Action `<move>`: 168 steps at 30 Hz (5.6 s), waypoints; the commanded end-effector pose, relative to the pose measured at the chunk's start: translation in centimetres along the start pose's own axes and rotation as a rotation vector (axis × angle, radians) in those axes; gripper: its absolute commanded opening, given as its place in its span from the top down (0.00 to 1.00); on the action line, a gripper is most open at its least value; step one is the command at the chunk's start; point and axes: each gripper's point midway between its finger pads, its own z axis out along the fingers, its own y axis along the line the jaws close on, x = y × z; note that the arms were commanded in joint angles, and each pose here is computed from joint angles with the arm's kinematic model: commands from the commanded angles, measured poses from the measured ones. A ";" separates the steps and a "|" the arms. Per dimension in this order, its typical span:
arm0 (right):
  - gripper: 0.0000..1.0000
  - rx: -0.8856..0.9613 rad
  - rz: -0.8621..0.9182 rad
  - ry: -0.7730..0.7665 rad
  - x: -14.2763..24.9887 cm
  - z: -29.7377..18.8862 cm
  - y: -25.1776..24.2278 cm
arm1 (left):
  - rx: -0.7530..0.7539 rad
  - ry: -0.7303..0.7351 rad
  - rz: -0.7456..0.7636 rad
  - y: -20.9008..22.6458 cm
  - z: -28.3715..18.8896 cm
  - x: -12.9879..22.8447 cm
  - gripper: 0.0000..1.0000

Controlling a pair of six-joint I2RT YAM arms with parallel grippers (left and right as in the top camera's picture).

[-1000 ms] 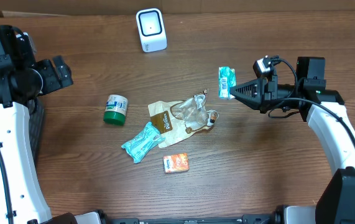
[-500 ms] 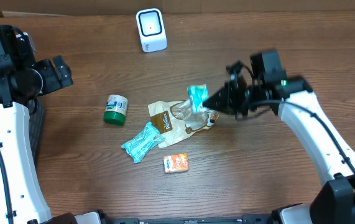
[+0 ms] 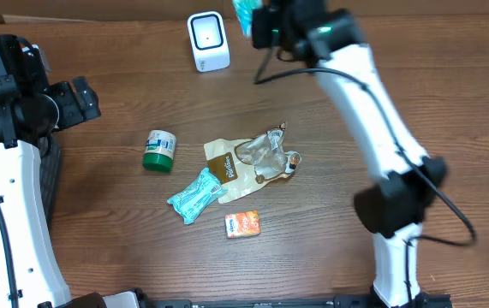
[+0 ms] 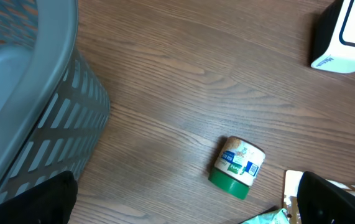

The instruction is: Scan the item barcode

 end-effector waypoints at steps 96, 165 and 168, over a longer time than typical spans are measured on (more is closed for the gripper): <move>0.57 0.229 1.045 0.739 32.7 -10.5 -29.7 | -0.004 -0.018 0.004 0.1 -0.5 -0.1 0.01; 0.96 -0.216 0.381 0.947 37.6 -9.2 14.4 | -0.003 -0.018 0.005 0.1 -0.5 -0.1 0.01; 0.96 -0.214 0.353 1.008 38.6 -10.3 14.1 | -0.003 -0.018 0.005 0.1 -0.5 -0.1 0.00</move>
